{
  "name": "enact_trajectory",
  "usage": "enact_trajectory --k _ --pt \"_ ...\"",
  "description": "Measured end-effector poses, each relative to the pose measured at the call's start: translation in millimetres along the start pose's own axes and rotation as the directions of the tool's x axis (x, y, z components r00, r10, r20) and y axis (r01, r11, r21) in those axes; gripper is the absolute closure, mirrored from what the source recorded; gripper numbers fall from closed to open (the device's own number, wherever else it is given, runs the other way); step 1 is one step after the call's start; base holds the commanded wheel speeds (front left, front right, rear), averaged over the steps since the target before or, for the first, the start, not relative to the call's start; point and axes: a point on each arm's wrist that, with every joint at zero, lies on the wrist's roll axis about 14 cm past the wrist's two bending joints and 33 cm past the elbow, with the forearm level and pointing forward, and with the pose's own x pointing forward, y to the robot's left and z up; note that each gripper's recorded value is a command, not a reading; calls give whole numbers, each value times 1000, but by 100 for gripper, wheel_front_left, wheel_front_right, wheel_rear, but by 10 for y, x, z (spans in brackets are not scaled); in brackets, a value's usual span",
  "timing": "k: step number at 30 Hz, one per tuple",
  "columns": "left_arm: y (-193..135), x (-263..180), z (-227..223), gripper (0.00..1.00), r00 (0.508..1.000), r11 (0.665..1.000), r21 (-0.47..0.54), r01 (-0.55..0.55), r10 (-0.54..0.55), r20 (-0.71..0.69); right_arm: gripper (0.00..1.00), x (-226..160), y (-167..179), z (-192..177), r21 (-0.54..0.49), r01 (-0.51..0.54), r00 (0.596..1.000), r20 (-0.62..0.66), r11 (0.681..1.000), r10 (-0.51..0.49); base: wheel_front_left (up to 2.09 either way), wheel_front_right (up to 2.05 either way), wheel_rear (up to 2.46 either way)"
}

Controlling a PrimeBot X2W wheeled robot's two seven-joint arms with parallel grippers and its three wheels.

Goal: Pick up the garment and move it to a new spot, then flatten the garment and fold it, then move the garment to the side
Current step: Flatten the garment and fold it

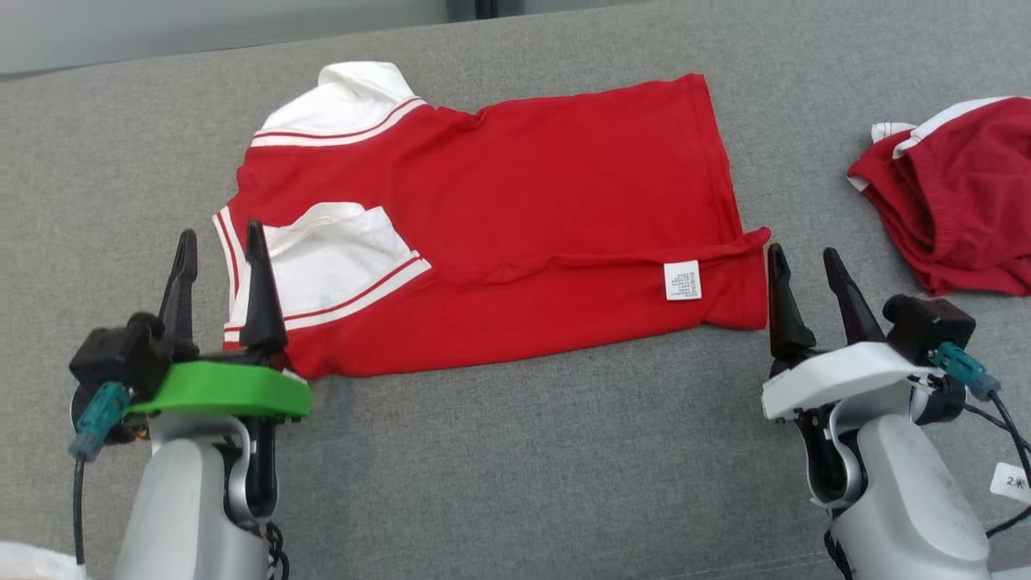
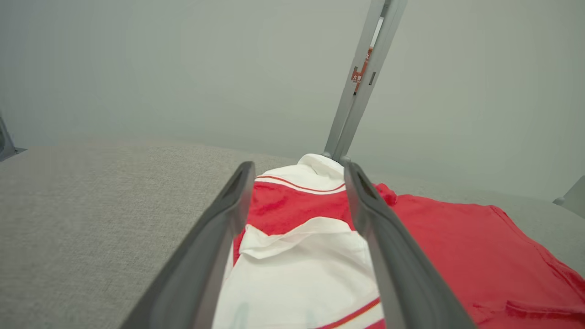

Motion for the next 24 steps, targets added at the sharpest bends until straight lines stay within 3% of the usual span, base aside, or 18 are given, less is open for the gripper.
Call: enact_trajectory --k 7,14,18,24 --pt "277 -546 -211 0 988 996 1 -87 86 -129 0 -296 -25 -78 -44 4 1000 -27 999 -5 0 0 0" --pt "423 -887 -529 0 916 986 -24 -166 145 -374 0 -377 72 -59 -58 -25 999 -28 998 23 0 0 0" --pt "440 -957 -705 0 864 973 -75 -218 157 -478 0 -368 135 -68 -60 -45 998 -37 997 43 0 0 0" --pt "427 -799 -768 0 849 959 -138 -246 144 -509 0 -374 118 -155 -66 -45 997 -70 997 40 0 0 0"
